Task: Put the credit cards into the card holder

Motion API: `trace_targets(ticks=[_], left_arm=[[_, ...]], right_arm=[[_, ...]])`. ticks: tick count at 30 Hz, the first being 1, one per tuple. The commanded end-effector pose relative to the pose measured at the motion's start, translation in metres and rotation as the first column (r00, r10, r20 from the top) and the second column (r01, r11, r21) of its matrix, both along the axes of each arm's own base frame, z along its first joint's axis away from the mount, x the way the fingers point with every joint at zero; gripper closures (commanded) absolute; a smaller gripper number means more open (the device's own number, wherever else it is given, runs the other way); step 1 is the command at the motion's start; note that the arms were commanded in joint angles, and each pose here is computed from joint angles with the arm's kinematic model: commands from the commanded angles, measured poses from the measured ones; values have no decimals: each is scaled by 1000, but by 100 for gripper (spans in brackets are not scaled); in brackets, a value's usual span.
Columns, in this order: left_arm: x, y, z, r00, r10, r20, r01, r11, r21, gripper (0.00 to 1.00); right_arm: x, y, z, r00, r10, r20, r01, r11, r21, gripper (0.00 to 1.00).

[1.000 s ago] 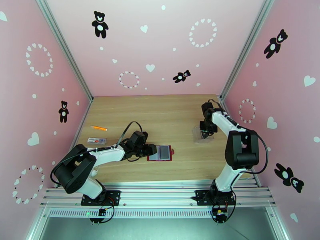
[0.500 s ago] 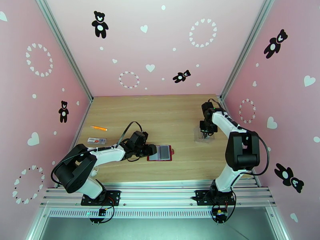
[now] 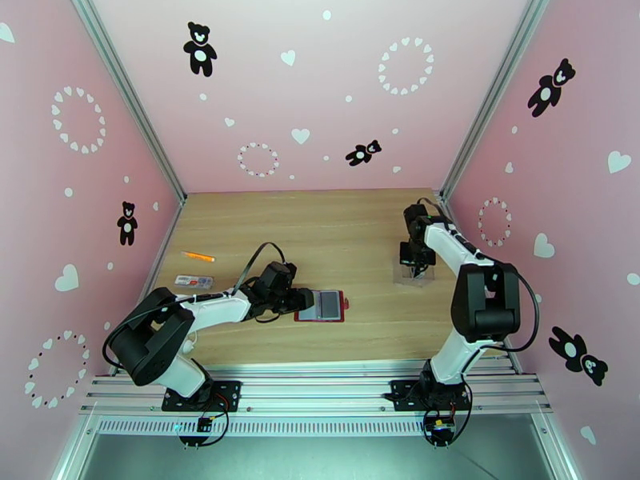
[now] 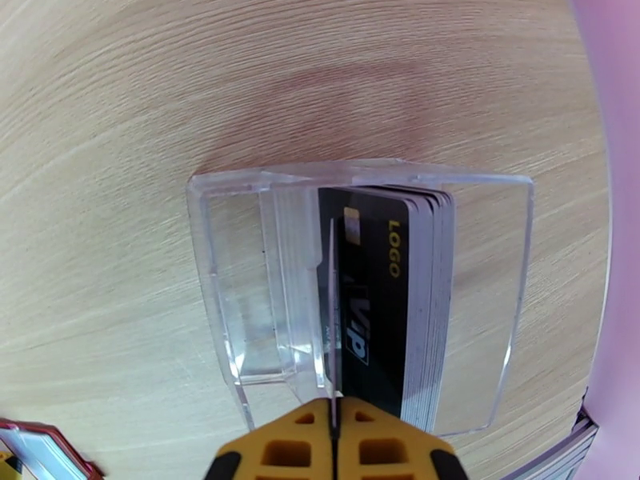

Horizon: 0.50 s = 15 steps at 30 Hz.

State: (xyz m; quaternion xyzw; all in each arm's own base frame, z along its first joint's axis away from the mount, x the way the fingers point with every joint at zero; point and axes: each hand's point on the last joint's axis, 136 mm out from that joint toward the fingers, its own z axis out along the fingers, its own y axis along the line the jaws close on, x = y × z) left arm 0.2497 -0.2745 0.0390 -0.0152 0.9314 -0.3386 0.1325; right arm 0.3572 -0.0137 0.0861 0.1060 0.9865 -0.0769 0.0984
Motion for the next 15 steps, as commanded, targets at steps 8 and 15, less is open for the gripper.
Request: trace_targets(ticks=[8,15], left_arm=[[3,6,27,998,17,58,-16,1000,-18,36],[1,11,39,996,30,86,-28,999,-25,37]], right_arm=[[-12,44,62,985,42,168,-75,979,192,100],[-49,153,83,934,105,343,-279,813,511,100]])
